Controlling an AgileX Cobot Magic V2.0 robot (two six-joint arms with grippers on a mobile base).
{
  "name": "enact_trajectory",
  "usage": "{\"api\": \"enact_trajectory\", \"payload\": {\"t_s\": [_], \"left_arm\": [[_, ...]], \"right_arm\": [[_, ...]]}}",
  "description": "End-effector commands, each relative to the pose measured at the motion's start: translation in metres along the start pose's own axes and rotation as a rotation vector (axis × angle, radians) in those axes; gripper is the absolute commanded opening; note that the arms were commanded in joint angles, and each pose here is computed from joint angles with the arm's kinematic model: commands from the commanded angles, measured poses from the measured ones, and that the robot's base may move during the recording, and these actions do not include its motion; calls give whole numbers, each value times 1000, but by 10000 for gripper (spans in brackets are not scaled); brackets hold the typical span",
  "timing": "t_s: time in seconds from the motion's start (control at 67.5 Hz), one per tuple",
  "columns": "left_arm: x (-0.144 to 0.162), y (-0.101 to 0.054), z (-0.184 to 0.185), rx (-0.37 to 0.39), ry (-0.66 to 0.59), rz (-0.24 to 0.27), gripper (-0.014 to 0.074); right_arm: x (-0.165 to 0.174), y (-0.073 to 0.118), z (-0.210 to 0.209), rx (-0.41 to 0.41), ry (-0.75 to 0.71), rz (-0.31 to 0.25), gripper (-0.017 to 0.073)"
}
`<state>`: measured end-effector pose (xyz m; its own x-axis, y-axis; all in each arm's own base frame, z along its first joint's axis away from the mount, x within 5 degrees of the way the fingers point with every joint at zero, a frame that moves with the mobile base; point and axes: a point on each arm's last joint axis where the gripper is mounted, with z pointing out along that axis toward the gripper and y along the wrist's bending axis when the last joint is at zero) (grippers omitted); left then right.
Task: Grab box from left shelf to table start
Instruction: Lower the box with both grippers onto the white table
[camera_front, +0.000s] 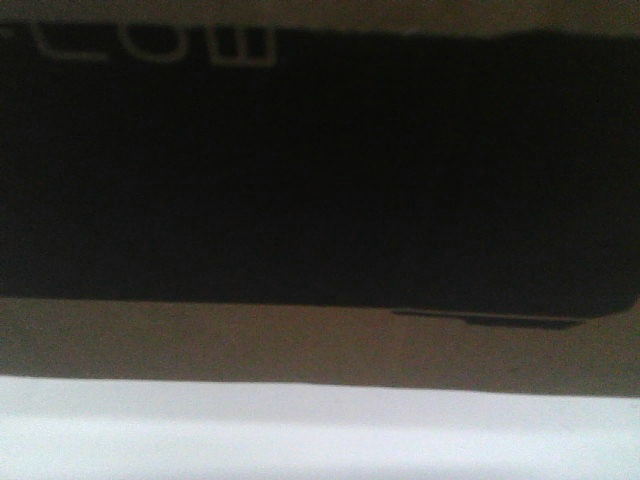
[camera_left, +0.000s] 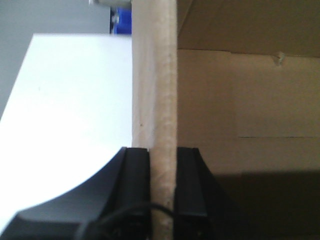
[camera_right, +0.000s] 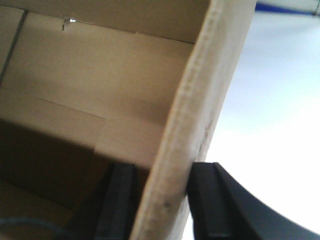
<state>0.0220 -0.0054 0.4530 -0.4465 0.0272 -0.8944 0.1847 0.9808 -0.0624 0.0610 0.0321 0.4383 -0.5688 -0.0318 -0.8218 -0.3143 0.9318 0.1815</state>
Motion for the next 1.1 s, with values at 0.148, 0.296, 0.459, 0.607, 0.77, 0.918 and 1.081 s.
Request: {"api": "enact_trajectory", "payload": {"t_s": [0.148,0.296,0.459,0.607,0.77,0.918,1.081], "left_arm": [[-45,-2,59,-6,34,-1,-99],[-52,-3,105,-7,142,-5,-99],[-56,-3,147,-11,217,-7,-99],[-57,-3,180,-13,251,-9,-99],[-55,-3,208,-16,290,-9,-99],[-52,-3,230,-18,325,-10,-99],[-47,-2,247,-21,365,-11,-99]], "right_arm": [[-53,-18,40,82,45,-34,63],[-65,-30,78,92,101,-12,63],[-73,-43,120,100,157,13,63],[-76,-54,151,127,185,15,63],[-78,-64,172,166,193,-5,63],[-78,-70,181,194,198,-25,63],[-74,-76,194,208,237,-31,63]]}}
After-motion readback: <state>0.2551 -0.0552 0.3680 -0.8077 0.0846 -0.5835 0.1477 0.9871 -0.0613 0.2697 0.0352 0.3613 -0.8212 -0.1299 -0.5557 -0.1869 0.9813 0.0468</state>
